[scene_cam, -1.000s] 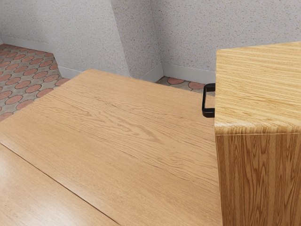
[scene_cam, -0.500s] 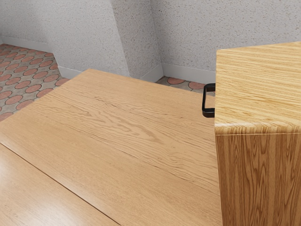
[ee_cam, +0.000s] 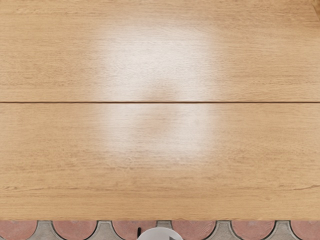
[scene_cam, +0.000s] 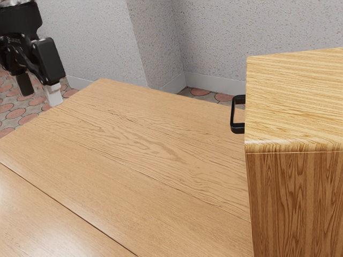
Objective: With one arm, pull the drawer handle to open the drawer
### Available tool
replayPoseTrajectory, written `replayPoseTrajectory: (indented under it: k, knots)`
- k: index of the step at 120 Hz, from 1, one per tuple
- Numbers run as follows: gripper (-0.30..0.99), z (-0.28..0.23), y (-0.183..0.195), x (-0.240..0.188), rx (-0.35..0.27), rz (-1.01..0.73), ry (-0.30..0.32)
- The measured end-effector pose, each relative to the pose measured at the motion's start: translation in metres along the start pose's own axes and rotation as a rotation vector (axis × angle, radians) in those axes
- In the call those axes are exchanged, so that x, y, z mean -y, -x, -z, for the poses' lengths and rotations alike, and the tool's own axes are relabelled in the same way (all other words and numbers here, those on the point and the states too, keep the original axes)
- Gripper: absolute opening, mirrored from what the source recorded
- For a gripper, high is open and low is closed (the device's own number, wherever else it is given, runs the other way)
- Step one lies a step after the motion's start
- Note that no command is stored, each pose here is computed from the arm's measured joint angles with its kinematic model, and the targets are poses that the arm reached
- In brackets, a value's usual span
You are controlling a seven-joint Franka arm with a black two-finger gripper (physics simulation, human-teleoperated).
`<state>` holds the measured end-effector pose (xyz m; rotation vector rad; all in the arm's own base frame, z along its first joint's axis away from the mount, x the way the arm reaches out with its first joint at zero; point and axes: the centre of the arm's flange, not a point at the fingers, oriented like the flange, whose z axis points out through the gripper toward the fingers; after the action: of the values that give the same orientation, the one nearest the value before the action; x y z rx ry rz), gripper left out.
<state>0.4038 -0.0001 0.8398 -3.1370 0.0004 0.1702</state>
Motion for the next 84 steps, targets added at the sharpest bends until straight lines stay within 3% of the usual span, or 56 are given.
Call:
replayPoseTrajectory:
  k: [43, 84]
  knots:
    - [0.69, -0.062, -0.076, 0.0, -0.004, 0.0, 0.0]
    - [0.69, -0.122, -0.125, 0.0, -0.02, 0.0, 0.0]
